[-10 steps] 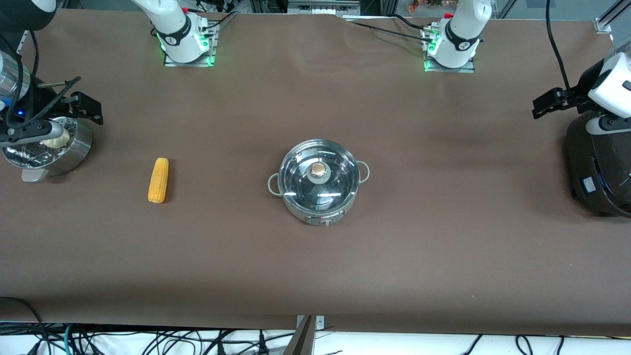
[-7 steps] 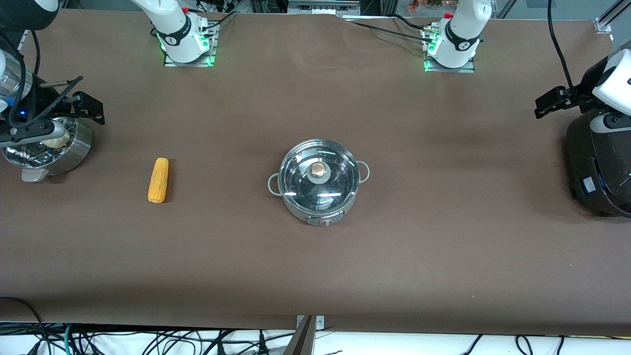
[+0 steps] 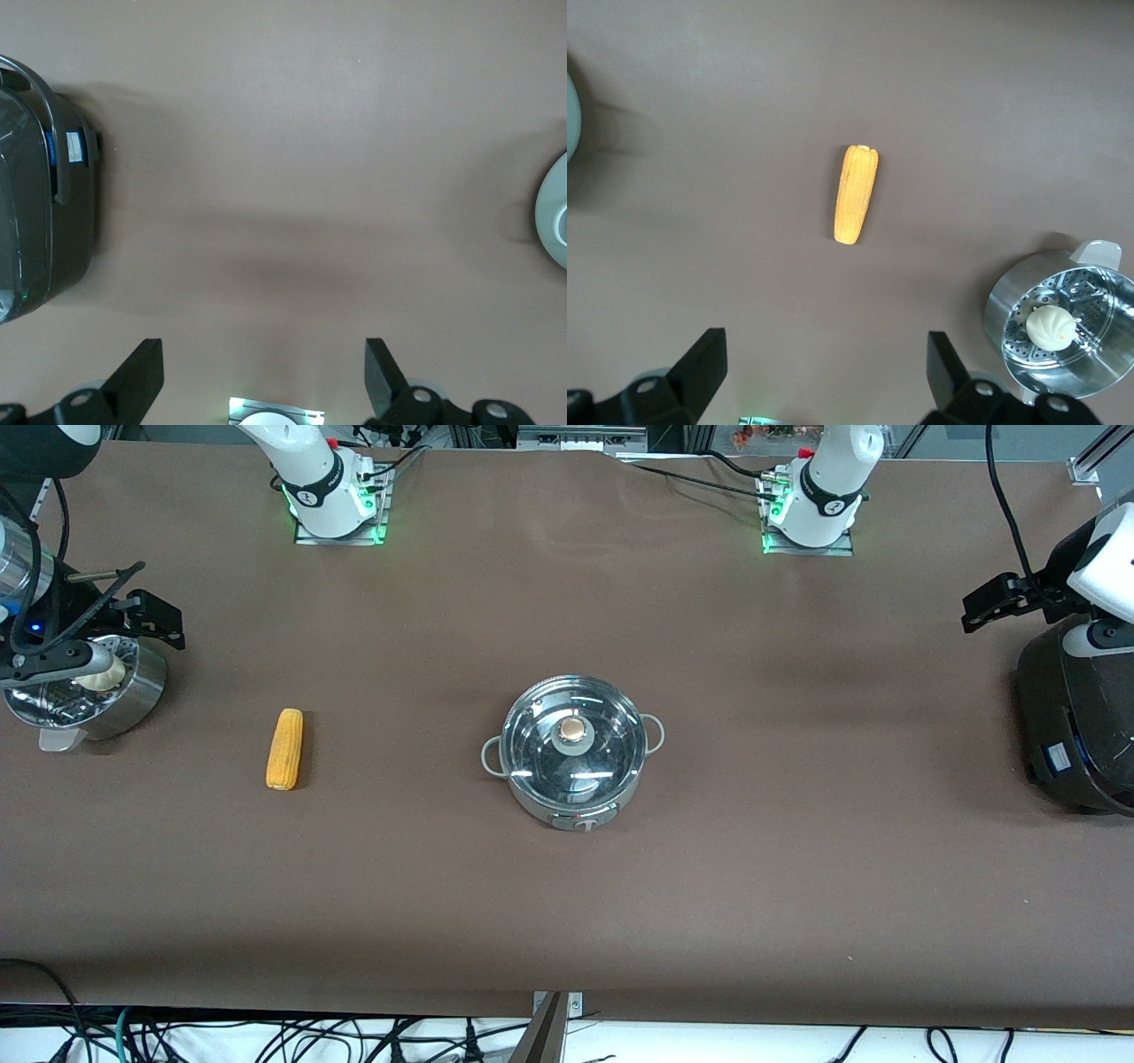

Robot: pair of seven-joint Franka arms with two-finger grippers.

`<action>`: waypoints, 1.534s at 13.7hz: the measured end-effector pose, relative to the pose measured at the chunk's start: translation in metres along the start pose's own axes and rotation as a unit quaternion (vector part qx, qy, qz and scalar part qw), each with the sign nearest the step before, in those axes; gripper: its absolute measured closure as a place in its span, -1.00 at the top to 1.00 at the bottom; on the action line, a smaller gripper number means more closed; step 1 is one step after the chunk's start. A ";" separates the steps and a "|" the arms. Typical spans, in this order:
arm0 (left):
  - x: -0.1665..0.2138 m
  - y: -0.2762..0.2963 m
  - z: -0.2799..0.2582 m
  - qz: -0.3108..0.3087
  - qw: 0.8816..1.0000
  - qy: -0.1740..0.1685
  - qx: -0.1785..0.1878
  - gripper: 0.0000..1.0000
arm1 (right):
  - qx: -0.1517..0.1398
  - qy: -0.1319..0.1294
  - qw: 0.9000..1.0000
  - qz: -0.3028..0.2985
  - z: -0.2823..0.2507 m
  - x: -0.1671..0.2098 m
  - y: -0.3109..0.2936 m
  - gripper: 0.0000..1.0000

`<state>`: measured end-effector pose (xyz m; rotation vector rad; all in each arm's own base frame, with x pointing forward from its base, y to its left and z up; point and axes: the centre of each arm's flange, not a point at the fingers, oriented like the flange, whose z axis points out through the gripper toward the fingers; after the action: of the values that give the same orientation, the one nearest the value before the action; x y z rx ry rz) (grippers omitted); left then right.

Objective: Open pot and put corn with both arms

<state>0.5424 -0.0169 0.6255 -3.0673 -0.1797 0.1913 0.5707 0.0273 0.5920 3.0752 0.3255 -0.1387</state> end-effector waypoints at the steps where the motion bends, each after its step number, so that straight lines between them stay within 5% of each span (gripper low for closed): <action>1: 0.000 0.000 0.000 0.000 1.000 0.000 0.000 1.00 | 0.000 0.001 1.000 0.000 -0.001 0.000 0.000 1.00; 21: 0.001 -0.007 0.001 -0.007 1.000 -0.004 -0.012 1.00 | 0.000 0.001 1.000 0.001 0.000 0.000 0.001 1.00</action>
<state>0.5422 -0.0098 0.6251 -3.0896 -0.2058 0.2016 0.5713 0.0263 0.5925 3.0756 0.3225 -0.1350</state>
